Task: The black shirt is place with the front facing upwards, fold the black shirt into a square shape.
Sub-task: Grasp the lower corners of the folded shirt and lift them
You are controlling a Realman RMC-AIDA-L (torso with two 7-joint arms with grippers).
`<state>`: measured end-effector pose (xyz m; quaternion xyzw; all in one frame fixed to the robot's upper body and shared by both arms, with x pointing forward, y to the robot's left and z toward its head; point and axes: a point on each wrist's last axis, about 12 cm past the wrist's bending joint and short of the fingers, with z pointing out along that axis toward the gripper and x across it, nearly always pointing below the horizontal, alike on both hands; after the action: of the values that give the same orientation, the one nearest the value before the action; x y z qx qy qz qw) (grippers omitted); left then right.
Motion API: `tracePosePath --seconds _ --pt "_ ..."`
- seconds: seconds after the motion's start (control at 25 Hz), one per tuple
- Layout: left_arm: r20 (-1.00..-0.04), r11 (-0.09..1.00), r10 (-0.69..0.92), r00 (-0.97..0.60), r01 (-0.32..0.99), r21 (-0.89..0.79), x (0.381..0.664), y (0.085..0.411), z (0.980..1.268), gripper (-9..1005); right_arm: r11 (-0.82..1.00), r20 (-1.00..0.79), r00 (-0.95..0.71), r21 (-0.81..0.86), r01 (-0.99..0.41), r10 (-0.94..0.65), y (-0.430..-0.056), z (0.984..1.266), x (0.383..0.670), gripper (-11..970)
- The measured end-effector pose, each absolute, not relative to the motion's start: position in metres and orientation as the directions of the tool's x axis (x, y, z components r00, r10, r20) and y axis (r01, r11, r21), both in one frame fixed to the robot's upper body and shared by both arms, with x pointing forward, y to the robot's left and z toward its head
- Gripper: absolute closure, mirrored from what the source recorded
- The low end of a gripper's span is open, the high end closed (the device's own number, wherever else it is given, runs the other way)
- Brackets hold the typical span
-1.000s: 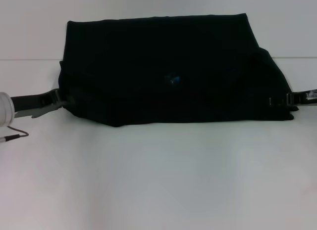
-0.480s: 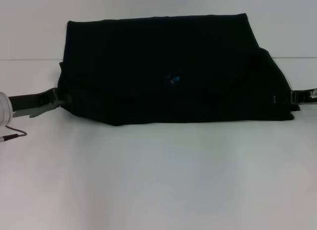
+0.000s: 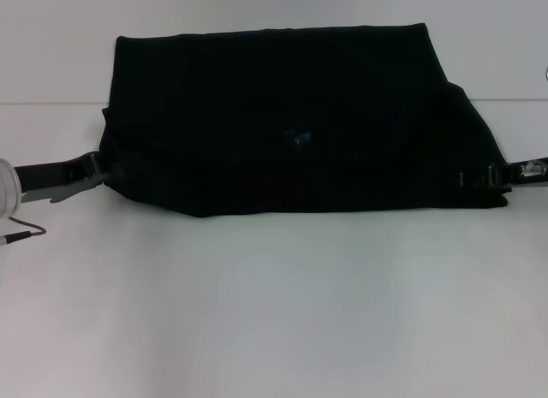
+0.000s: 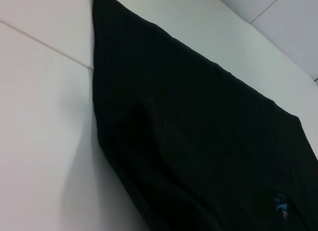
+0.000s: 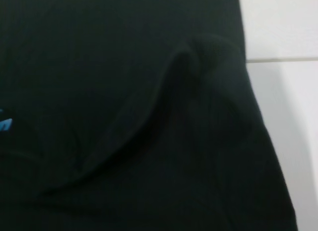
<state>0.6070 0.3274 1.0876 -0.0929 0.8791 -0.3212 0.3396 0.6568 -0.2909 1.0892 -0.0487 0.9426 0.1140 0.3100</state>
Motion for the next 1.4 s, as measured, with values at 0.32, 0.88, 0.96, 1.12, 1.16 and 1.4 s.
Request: tracePosePath --seconds 0.32,0.88,0.96,1.12,1.16,1.4 --pt "-0.54 0.778 -0.381 -0.751 0.056 -0.626 0.607 0.327 1.087 945 0.957 -0.608 -0.792 0.192 -0.216 -0.057 -0.274 1.091 0.66 138" --pt "-0.529 0.77 -0.382 -0.758 0.055 -0.635 0.604 0.325 1.085 945 0.956 -0.599 -0.801 0.23 -0.183 -0.009 -0.282 1.092 0.654 234" --pt "-0.529 0.77 -0.382 -0.758 0.055 -0.635 0.604 0.325 1.085 945 0.956 -0.599 -0.801 0.23 -0.181 -0.007 -0.283 1.091 0.654 317" --pt "-0.529 0.77 -0.383 -0.757 0.054 -0.635 0.604 0.325 1.085 945 0.957 -0.599 -0.801 0.229 -0.178 -0.006 -0.284 1.091 0.654 485" --pt "-0.529 0.771 -0.384 -0.757 0.053 -0.635 0.604 0.325 1.085 945 0.957 -0.599 -0.801 0.229 -0.178 -0.006 -0.284 1.091 0.654 527" --pt "-0.532 0.773 -0.384 -0.755 0.052 -0.633 0.605 0.327 1.086 946 0.959 -0.597 -0.802 0.238 -0.156 0.017 -0.291 1.096 0.654 830"
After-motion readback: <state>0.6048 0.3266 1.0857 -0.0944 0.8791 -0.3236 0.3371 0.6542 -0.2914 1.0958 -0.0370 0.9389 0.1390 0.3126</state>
